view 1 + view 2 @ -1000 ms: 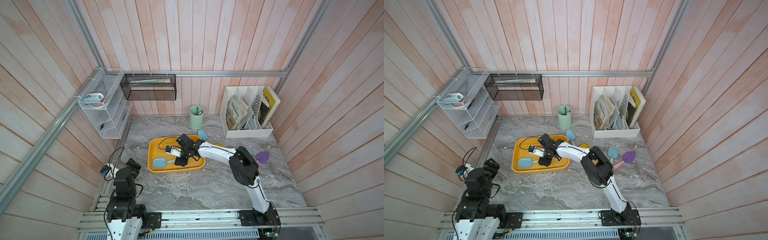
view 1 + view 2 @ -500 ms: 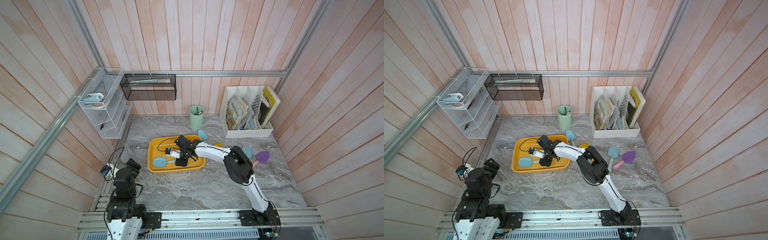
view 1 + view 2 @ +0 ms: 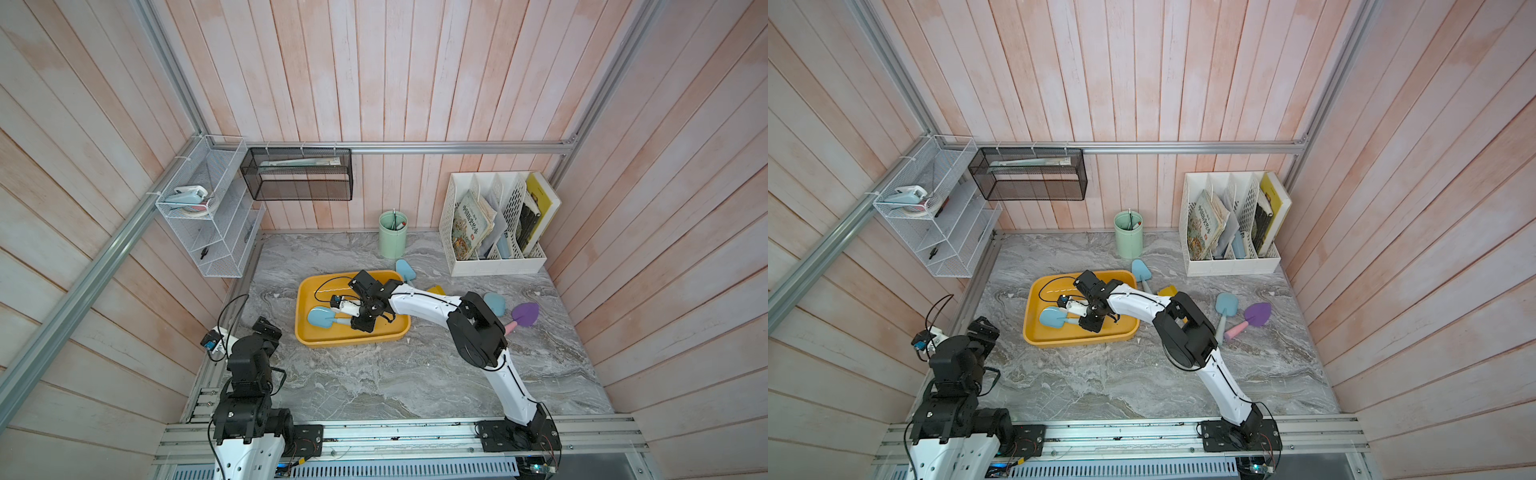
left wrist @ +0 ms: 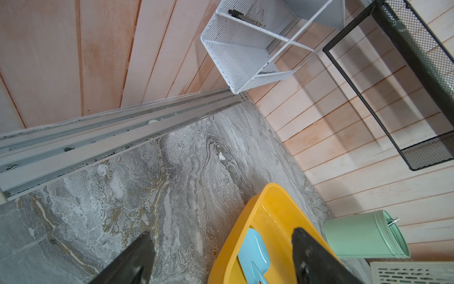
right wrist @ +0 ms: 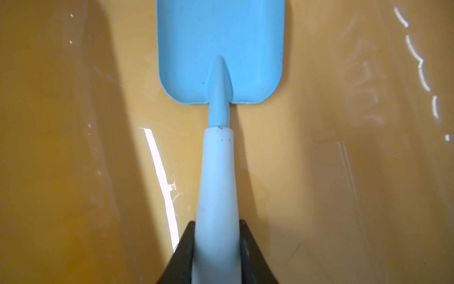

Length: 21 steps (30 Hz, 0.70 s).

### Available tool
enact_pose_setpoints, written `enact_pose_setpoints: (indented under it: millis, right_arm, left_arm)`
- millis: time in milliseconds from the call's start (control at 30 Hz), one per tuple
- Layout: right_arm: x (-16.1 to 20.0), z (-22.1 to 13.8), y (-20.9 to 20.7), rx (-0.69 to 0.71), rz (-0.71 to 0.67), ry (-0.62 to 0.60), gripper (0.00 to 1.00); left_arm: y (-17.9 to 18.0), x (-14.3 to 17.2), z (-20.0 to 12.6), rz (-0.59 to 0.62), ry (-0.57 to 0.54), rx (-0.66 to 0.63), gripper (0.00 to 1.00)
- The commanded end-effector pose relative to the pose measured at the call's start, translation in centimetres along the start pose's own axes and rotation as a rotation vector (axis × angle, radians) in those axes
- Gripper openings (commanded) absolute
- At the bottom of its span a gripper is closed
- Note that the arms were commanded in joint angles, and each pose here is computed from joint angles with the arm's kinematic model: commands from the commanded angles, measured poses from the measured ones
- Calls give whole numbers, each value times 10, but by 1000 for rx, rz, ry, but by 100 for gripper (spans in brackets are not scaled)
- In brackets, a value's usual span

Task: Take the shovel out of the storage box
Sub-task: Pick up the shovel from the storage box, then place the shovel at the center of the board.

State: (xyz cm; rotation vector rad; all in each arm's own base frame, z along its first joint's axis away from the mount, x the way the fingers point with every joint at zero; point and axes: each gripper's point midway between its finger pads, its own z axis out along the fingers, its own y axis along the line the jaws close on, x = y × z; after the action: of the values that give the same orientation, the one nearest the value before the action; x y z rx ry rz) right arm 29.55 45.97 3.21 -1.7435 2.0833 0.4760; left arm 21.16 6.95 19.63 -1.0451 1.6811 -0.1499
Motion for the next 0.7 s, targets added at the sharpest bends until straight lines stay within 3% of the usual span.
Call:
enact_pose_setpoints:
  millis: [0, 133, 233, 400, 500, 667]
  right_arm:
    - [-9, -14, 5, -10, 31, -47, 0]
    - [-29, -55, -2, 22, 66, -206, 0]
    - [-42, -98, -15, 123, 80, -319, 0]
    - [-29, -174, -56, 348, 247, -460, 0]
    - [7, -213, -87, 455, 432, -512, 0]
    - [109, -273, -138, 640, 815, -544, 0]
  left_arm:
    - [3, -1, 0, 11, -9, -14, 91]
    - [2, -1, -1, 11, -6, -11, 91]
    - [1, -2, -1, 15, -8, -6, 91]
    - [-1, -2, 0, 20, -5, 1, 91]
    - [-1, 1, 2, 11, 5, 3, 91]
    - [-3, 12, 10, -5, 37, 19, 90]
